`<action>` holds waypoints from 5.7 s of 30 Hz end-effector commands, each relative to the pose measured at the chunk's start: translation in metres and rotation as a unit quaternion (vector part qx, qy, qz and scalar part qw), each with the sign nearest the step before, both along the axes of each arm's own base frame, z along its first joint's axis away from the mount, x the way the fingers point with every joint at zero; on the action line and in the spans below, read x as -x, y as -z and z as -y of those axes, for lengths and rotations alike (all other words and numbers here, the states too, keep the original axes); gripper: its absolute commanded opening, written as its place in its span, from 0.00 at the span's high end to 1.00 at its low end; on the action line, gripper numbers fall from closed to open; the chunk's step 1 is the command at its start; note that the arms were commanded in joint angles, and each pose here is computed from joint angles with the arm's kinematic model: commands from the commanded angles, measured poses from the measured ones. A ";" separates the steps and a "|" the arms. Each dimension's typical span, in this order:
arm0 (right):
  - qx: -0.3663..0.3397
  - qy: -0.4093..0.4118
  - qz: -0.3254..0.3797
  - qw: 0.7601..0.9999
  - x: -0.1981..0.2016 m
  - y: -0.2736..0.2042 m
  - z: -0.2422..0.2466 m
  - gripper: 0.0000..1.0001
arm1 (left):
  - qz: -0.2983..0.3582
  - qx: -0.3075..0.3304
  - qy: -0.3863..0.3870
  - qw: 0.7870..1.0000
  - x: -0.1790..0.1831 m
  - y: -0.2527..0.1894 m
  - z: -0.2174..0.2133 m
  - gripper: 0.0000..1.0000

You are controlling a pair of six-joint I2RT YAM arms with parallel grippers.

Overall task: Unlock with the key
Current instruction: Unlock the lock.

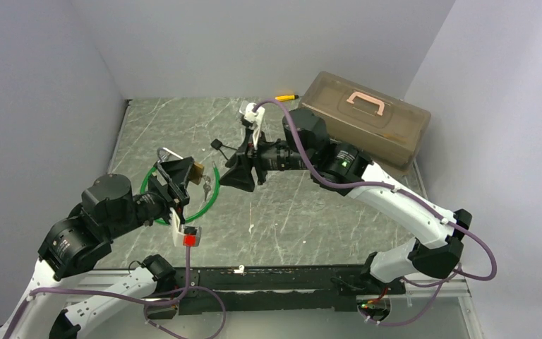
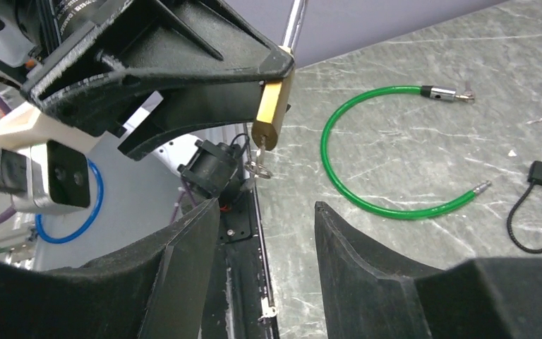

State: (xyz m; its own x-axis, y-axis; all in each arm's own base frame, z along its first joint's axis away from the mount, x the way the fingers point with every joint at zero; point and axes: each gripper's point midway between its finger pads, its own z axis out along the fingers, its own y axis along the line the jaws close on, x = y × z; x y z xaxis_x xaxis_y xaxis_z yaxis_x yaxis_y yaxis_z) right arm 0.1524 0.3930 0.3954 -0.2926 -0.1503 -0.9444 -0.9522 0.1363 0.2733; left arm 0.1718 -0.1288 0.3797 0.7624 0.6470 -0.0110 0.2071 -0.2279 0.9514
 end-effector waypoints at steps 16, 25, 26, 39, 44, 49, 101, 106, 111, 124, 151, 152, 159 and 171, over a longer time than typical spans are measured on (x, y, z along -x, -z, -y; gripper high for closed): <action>0.002 0.033 0.094 0.995 0.004 -0.027 -0.033 0.52 | 0.128 0.004 0.013 0.992 0.010 -0.050 -0.010 1.00; 0.006 0.020 0.091 0.996 0.009 -0.022 -0.048 0.57 | 0.136 0.023 0.018 0.990 0.012 -0.057 -0.008 1.00; 0.008 0.021 0.091 0.996 0.008 -0.020 -0.050 0.59 | 0.137 0.024 0.019 0.990 0.012 -0.058 -0.007 1.00; -0.006 0.026 0.081 0.996 0.005 -0.019 -0.060 0.96 | 0.143 0.022 0.030 0.989 0.015 -0.058 -0.006 1.00; 0.001 0.023 0.073 0.997 0.003 -0.013 -0.067 1.00 | 0.148 0.028 0.030 0.988 0.018 -0.063 -0.007 1.00; -0.005 0.017 0.052 0.998 0.003 -0.008 -0.072 1.00 | 0.162 0.027 0.039 0.986 0.022 -0.065 -0.007 1.00; -0.071 0.003 0.080 0.994 -0.005 -0.058 -0.007 0.25 | 0.026 0.137 0.031 0.990 0.025 -0.078 0.001 1.00; -0.046 -0.004 0.093 0.995 -0.002 -0.056 -0.030 0.25 | 0.009 0.124 0.028 0.992 0.024 -0.066 0.002 1.00; -0.005 0.004 0.106 0.994 -0.005 -0.042 -0.050 0.23 | 0.016 0.119 0.030 0.992 0.024 -0.068 0.002 1.00; -0.021 -0.015 0.073 0.997 -0.004 -0.031 -0.077 0.85 | 0.036 0.081 0.050 0.995 0.025 -0.047 0.006 1.00; -0.019 -0.092 0.050 0.994 0.021 -0.011 -0.009 1.00 | -0.177 0.136 -0.044 0.974 0.023 -0.023 -0.002 0.15; -0.016 -0.097 0.050 0.994 0.022 -0.010 -0.008 1.00 | -0.179 0.126 -0.045 0.975 0.019 -0.019 0.000 0.17; 0.002 -0.107 0.052 0.993 0.028 -0.005 -0.001 1.00 | -0.298 0.018 -0.029 0.954 0.031 0.017 0.008 0.36; 0.011 -0.098 0.027 0.995 0.024 0.006 0.007 1.00 | -0.334 -0.032 -0.035 0.941 0.023 0.048 0.007 0.99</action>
State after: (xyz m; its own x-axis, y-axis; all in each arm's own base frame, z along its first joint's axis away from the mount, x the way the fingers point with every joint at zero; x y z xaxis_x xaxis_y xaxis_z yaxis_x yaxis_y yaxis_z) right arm 0.1298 0.3942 0.3334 -0.2721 -0.3771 -0.8853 -0.9567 0.0071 0.2910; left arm 0.1579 -0.1407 0.3542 0.5508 0.7045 -0.4476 0.7494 -0.1812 0.6369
